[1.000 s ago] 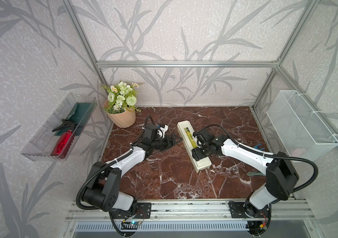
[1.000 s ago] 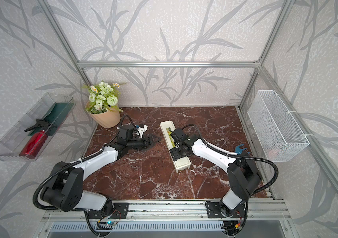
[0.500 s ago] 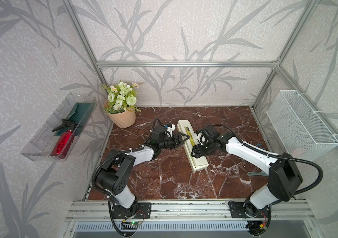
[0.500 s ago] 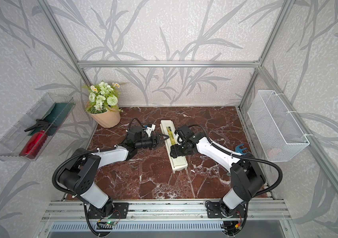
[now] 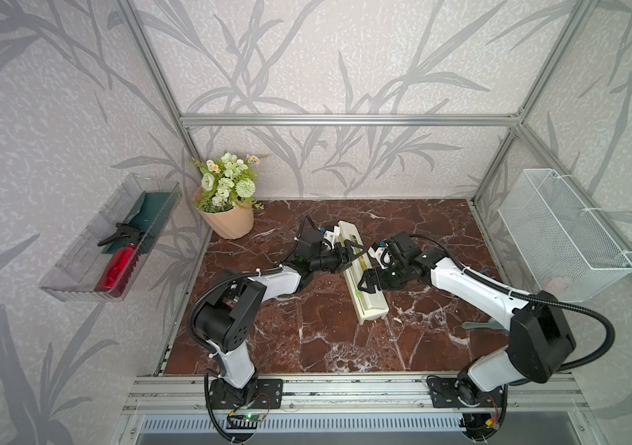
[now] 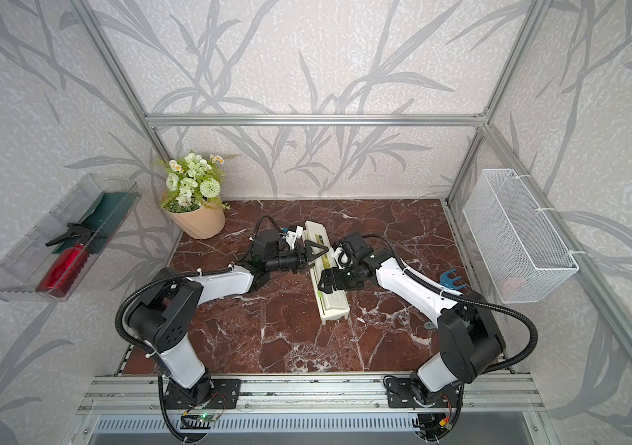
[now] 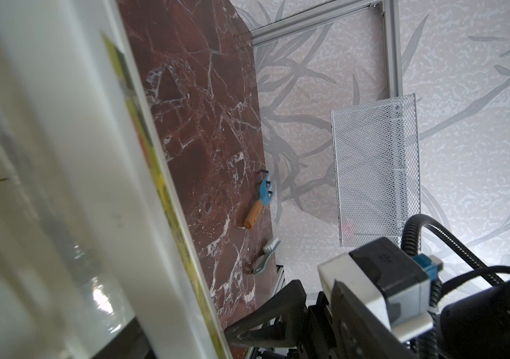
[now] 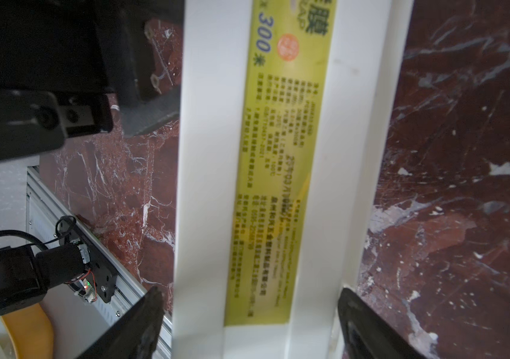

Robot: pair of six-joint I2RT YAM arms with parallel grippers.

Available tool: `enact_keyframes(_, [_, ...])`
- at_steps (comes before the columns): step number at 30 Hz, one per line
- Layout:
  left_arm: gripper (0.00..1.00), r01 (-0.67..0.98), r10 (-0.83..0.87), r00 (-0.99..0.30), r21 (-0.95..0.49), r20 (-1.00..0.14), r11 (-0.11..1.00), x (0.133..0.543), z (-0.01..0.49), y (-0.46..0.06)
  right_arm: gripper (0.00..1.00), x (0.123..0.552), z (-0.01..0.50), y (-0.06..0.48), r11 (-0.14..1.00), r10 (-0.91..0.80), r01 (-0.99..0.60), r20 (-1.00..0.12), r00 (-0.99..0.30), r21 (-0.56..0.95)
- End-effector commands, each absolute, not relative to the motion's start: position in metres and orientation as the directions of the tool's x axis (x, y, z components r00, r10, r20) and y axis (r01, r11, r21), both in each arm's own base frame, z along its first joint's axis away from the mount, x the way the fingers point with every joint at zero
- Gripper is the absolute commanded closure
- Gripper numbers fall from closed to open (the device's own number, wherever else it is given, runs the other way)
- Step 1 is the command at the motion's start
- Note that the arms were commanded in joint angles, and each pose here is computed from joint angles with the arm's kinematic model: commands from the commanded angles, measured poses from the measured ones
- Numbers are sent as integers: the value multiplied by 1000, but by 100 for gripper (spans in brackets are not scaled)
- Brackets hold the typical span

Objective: Put plastic wrap rolls into dispensers
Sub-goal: Open the lid of the plastic wrap cutting box.

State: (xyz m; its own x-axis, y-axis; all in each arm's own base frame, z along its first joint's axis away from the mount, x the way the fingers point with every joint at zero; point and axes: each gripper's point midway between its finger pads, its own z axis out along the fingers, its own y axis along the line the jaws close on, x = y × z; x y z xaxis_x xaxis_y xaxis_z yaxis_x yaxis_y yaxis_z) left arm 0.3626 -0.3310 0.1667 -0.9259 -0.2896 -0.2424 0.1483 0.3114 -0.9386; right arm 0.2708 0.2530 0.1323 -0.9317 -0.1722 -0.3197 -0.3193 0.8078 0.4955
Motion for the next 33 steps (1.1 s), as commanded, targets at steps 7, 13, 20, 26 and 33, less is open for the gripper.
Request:
enact_keyframes(7, [26, 213, -251, -915, -908, -315, 361, 364, 200, -360, 0, 267, 181, 194, 845, -38, -268, -447, -894, 463])
enact_keyframes(13, [25, 217, -165, -932, -860, -324, 462, 360, 183, -380, 1, 263, 186, 139, 930, 58, -139, -512, -857, 339])
enact_keyframes(20, [5, 261, -107, -893, -697, -437, 667, 361, 187, -348, 1, 285, 200, 98, 979, 68, -80, -677, -733, 186])
enact_keyframes(26, [1, 249, -119, -787, -487, -606, 837, 376, 198, -266, 1, 323, 205, 77, 996, -2, -74, -802, -597, 53])
enact_keyframes(33, [1, 180, -22, -552, -145, -834, 973, 407, 201, -145, 1, 356, 183, 28, 993, 97, 107, -855, -510, 49])
